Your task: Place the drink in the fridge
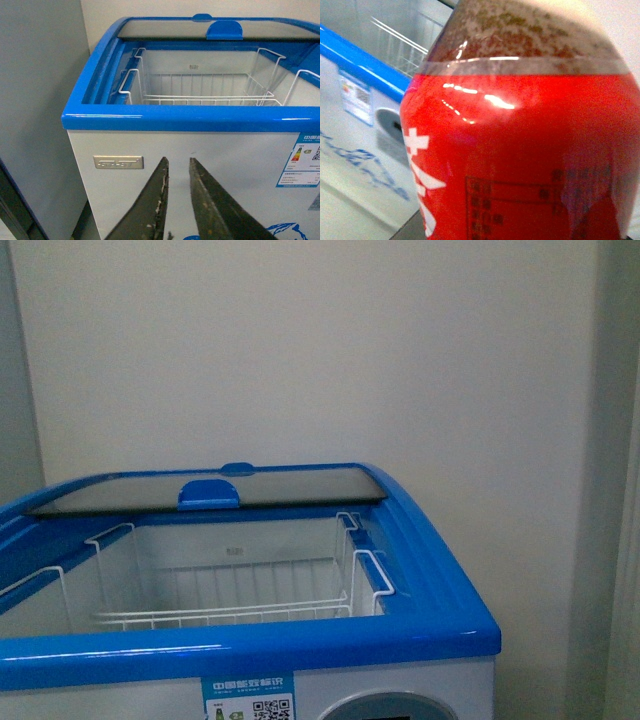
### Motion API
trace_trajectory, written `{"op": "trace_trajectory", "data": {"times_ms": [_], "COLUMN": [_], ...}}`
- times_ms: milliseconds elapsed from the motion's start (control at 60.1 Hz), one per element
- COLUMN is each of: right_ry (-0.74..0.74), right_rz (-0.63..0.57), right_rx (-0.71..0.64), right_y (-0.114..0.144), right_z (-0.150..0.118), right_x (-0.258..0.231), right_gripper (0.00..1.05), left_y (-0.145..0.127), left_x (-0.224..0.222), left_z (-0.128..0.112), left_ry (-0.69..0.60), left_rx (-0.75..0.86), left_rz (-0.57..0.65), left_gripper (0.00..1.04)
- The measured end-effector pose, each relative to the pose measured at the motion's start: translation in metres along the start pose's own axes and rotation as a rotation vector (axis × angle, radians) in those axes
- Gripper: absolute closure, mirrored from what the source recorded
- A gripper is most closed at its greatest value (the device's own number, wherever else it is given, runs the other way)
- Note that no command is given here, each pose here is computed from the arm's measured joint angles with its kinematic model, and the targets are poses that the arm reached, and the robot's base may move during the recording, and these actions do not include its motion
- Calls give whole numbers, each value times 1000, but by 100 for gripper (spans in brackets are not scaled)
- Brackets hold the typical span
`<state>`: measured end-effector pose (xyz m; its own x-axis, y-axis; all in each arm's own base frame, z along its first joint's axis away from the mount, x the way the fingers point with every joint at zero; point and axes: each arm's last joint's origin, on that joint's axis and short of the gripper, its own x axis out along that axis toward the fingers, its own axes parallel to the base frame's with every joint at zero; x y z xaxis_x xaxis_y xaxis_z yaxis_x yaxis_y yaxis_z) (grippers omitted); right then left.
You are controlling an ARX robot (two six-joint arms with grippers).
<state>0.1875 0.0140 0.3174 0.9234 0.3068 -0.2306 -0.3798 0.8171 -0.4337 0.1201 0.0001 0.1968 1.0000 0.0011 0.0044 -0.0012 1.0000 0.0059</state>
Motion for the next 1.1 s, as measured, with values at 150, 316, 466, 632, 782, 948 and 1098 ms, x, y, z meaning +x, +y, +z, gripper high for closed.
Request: {"op": "trace_trajectory", "data": {"times_ms": [150, 316, 466, 632, 782, 948, 1098], "right_ry": [22, 101, 94, -8, -52, 5, 41], "right_rz": [25, 214, 304, 298, 307, 371, 348], "right_rx": [-255, -545, -668, -762, -800, -800, -787], "right_y": [-24, -24, -8, 22, 59, 93, 106], "right_z": [28, 50, 81, 128, 143, 110, 86], "right_x": [48, 128, 184, 246, 298, 335, 357], "right_gripper": [68, 68, 68, 68, 68, 68, 68], "left_y": [0, 0, 0, 0, 0, 0, 0], "left_x": [-3, -6, -8, -10, -18, -23, -23], "left_z": [-5, -12, -15, -19, -29, -28, -28], "left_ry": [1, 6, 5, 3, 18, -6, -6], "left_rx": [-1, -3, -3, -3, -3, -3, -4], "left_rz": [0, 0, 0, 0, 0, -1, 0], "left_gripper": [102, 102, 102, 102, 102, 102, 102]}}
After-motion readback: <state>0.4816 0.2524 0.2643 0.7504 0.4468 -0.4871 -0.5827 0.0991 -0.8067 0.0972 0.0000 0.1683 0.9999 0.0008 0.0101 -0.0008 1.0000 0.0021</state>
